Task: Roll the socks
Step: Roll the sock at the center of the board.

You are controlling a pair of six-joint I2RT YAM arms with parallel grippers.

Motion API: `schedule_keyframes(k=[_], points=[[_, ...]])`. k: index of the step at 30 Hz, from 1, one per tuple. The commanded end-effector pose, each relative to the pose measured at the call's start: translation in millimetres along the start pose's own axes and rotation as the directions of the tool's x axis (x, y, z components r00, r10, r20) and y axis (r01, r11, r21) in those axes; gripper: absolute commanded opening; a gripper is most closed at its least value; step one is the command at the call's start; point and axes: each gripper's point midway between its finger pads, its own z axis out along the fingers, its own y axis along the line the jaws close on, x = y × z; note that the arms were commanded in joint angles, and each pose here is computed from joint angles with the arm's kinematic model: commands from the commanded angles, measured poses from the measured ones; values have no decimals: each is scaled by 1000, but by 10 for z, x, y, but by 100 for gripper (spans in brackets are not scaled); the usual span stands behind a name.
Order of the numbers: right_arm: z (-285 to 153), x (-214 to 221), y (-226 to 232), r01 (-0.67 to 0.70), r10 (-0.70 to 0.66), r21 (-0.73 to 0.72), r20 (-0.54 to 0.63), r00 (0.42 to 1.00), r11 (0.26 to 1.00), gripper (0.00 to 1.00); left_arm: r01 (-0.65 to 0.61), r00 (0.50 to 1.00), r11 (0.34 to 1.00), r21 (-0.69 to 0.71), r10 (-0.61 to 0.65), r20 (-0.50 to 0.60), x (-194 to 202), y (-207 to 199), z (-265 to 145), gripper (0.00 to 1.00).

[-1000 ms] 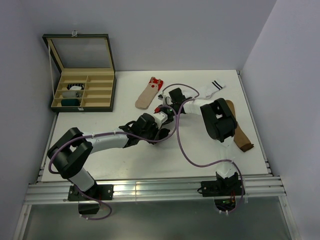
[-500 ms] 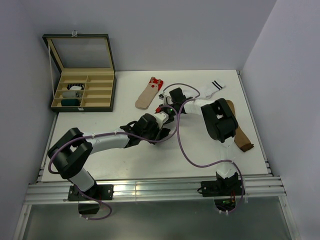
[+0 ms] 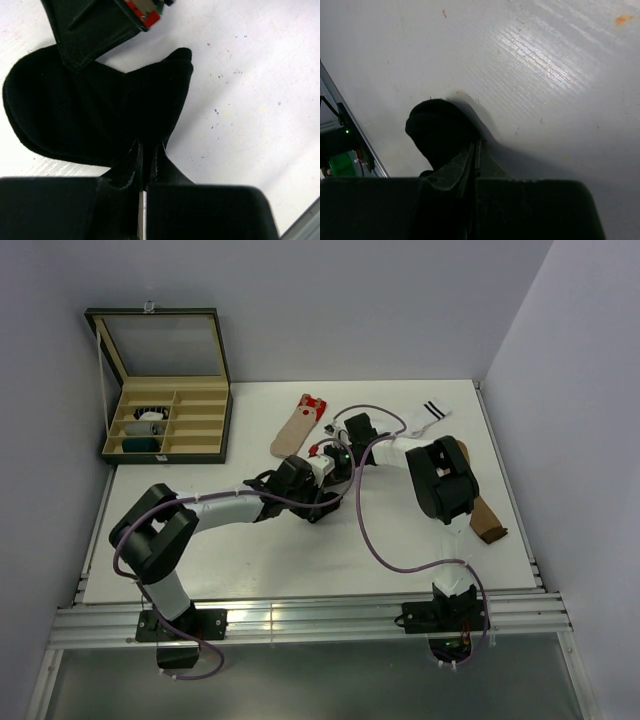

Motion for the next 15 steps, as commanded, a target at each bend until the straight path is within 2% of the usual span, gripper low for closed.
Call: schedule_keyframes(k=[1,4,10,13,15], points=[[-86,-152,-427,7,-21,182,79,997,983,0,98,980,995,24,-92,-174,429,45,23,1],[-116,-187,-404,-10,-8,180,103,995,984,6,139,972,990,11,-134,-191,449,117,50,1],[-479,-521,-176,-32,-11,174,246,969,984,50,221,953,975,13,-214,-214,502,248,75,1],[-760,-726,-112,-75,2,196,346,938,978,61,265,940,964,18,-254,-229,535,331,105,1],[-905,-805,-144,-116,15,224,407,913,968,62,294,931,956,21,-281,-232,531,374,114,1]])
